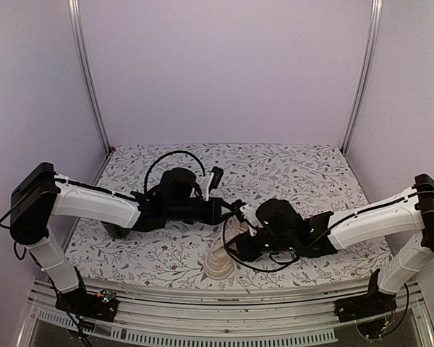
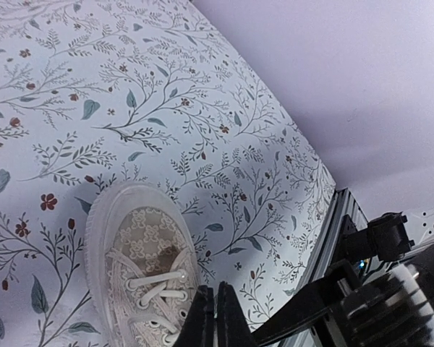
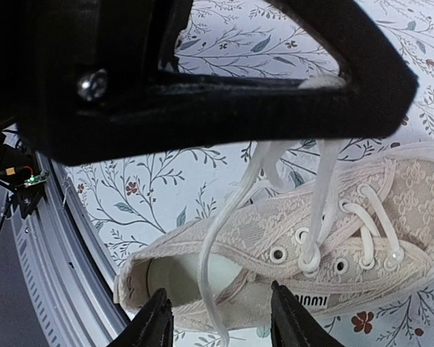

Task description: Tie the shoes

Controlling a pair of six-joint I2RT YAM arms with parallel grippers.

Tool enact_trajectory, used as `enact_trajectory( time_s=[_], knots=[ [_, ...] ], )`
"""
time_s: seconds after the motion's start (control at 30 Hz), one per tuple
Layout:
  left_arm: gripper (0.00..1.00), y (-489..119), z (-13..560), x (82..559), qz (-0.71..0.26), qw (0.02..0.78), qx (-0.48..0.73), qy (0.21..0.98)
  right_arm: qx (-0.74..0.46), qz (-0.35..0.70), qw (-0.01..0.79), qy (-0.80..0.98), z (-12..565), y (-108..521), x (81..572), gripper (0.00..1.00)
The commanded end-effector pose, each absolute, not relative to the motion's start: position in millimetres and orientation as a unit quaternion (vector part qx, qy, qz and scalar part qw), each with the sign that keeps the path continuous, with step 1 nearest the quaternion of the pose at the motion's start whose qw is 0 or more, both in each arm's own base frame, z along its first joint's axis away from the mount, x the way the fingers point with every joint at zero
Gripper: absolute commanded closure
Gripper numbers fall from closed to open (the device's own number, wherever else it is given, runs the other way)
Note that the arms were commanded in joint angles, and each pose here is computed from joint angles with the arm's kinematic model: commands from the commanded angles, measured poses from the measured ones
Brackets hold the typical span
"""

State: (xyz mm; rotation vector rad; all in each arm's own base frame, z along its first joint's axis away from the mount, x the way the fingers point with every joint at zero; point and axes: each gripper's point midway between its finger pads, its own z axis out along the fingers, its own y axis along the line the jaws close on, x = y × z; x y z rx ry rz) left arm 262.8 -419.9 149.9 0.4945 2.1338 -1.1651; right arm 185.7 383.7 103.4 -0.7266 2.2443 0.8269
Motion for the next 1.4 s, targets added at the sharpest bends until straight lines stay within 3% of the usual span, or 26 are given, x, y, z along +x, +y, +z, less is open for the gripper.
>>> enact_trajectory(
  time_s=[0.0,0.5,0.53,0.63,0.67,0.93,1.37],
  knots=[
    [1.00,-416,167,269,-0.453,0.345,0.187,0.801,-0.267,0.295,0.326,0.857,103,398,199,0.56],
    [1.00,-418,169,272,-0.454,0.348,0.188,0.798,-0.305,0.263,0.309,0.862,81,407,187,0.66],
    [1.00,-418,169,272,-0.455,0.348,0.188,0.798,-0.305,0.261,0.309,0.862,80,407,187,0.68],
    [1.00,-416,168,272,-0.452,0.349,0.186,0.799,-0.293,0.237,0.314,0.871,76,400,192,0.94],
    [1.00,-415,167,272,-0.450,0.351,0.185,0.800,-0.282,0.227,0.316,0.877,75,396,195,0.97],
    [1.00,-404,161,269,-0.440,0.357,0.185,0.803,-0.250,0.192,0.322,0.893,77,365,196,0.98],
    [1.00,-391,154,239,-0.480,0.347,0.213,0.777,-0.188,0.224,0.311,0.904,89,327,208,0.98]
  ],
)
